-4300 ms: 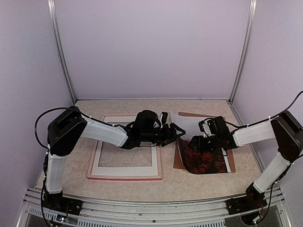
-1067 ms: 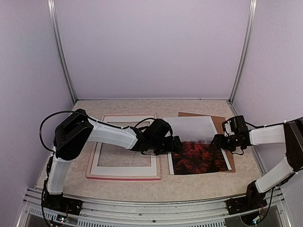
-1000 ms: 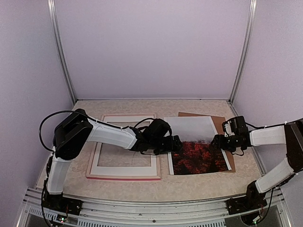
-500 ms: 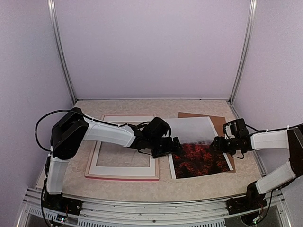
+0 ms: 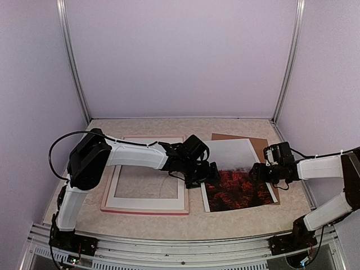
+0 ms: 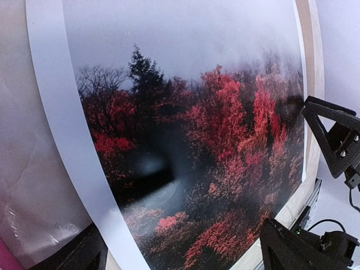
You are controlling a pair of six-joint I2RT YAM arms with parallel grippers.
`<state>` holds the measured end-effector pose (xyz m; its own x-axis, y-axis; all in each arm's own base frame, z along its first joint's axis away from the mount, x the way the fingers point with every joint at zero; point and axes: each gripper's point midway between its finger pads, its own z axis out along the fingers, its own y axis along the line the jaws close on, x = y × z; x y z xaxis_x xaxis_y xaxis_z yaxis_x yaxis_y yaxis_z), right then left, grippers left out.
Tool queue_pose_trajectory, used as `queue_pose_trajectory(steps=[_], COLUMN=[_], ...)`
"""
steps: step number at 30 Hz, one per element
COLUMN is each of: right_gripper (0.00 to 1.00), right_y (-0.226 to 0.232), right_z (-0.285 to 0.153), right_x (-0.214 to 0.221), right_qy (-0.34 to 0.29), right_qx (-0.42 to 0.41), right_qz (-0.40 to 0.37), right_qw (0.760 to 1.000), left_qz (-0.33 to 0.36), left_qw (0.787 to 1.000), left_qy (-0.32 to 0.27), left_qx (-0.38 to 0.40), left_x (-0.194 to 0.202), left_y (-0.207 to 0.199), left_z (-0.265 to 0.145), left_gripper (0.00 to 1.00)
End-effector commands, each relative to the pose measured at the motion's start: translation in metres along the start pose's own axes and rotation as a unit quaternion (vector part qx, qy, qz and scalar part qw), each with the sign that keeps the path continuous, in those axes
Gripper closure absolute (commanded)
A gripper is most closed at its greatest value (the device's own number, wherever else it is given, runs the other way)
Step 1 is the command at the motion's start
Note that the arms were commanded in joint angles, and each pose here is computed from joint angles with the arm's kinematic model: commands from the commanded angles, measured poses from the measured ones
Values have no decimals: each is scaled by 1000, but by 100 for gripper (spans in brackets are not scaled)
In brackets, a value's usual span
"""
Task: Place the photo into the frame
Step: Pick up the photo from the backboard.
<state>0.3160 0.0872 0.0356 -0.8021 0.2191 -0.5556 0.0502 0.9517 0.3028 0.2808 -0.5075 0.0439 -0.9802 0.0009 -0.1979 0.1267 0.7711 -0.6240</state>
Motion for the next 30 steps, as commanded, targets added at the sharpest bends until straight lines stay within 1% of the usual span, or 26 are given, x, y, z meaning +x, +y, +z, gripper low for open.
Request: queue_pose_trajectory(steps=[1,5,8,13,20,25,30], right_gripper=[24,24,24,24,24,24,24], right_y=[13,19,20,22,25,26,26], right_z=[0,-4,-6,-4,3,5,5], right_x=[20,23,24,30,38,40,40], right_qy=[24,22,22,30,42,46,47], right_qx=[-22,-28,-27,-27,-29,-28,-26], right_qz=[-6,-6,-5,-6,-7,-11,-14], right_qw=[999,999,999,999,999,998,998], left_qz=[-47,-69,-65,-55,-59,-53,-46], left_qw=[997,997,997,997,992,989,986], left_qy=[53,31,19,17,10,-7,-9], left_qx=[-32,-3,30,56,107,135,159], left_x=[33,21,9,4,-1,-9,-12], left_y=[40,36,22,11,2,-7,-18], left_z=[22,10,-1,-5,-9,-19,-25], left_gripper=[8,12,16,25,51,65,75])
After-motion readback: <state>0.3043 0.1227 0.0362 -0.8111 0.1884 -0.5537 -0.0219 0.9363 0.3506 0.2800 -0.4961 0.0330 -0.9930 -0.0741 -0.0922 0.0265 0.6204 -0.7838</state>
